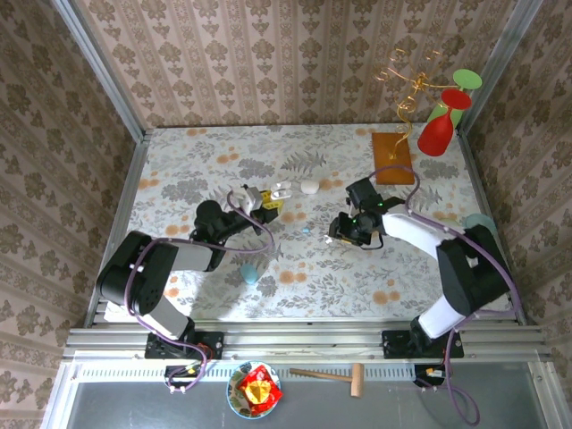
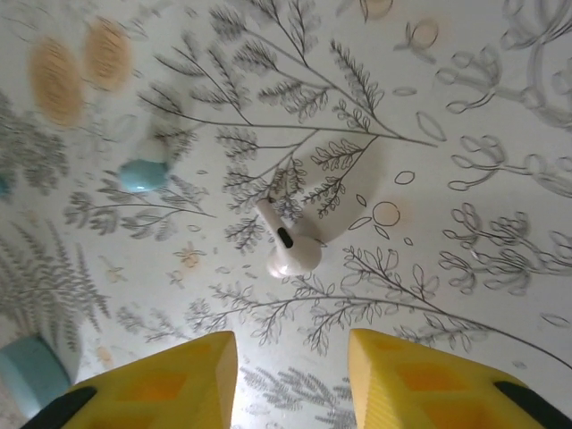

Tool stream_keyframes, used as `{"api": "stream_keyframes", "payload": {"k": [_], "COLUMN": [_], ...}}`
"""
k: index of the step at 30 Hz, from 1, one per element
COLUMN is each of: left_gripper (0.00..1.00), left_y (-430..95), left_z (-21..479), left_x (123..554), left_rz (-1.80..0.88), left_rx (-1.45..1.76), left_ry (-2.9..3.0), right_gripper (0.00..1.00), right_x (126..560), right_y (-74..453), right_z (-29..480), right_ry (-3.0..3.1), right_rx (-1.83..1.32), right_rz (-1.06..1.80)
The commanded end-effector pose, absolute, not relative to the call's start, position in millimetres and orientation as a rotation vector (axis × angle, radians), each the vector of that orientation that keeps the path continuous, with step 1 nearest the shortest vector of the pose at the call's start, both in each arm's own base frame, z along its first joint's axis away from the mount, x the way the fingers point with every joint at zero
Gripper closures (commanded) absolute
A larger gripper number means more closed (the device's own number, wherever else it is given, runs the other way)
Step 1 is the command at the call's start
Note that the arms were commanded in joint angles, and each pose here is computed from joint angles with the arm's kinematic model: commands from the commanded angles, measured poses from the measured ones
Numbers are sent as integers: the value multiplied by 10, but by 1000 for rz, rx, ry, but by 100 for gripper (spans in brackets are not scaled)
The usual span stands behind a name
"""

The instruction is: Insert wireless bluetooth earbuds into charging case

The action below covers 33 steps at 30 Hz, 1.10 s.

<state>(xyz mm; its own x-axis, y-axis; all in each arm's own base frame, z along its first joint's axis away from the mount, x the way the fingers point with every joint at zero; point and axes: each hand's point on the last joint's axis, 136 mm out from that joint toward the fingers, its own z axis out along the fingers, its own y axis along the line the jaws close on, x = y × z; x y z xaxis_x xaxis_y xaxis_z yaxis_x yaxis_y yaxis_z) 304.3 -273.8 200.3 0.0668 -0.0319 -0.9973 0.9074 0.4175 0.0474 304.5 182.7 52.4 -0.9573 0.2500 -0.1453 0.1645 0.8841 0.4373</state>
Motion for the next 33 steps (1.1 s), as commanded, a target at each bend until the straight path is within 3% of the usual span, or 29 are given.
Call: {"api": "stream_keyframes", "payload": {"k": [1,12,23,33], "left_gripper": [100,100,100,100], "left_y": [-2699,-2706,-2713,-2596], "left_z": [2067,2024,2005,1984], "left_x": [3008,2986,2983,2994], "left_rz": [-837,-834,-837,-782], "left_rx": [894,897,901,862], "left_ry": [1264,1274,1276,1298], "right_gripper": [65,70,69,63], "right_x": [3128,3204,3313,3210], "right_y": [1945,2011,2131,1842], "right_z": [443,210,383,555], "right_ry": [2864,2924,2858,2868], "right_rx": [333,321,270,185], "right_rz": [681,664,734,90]}}
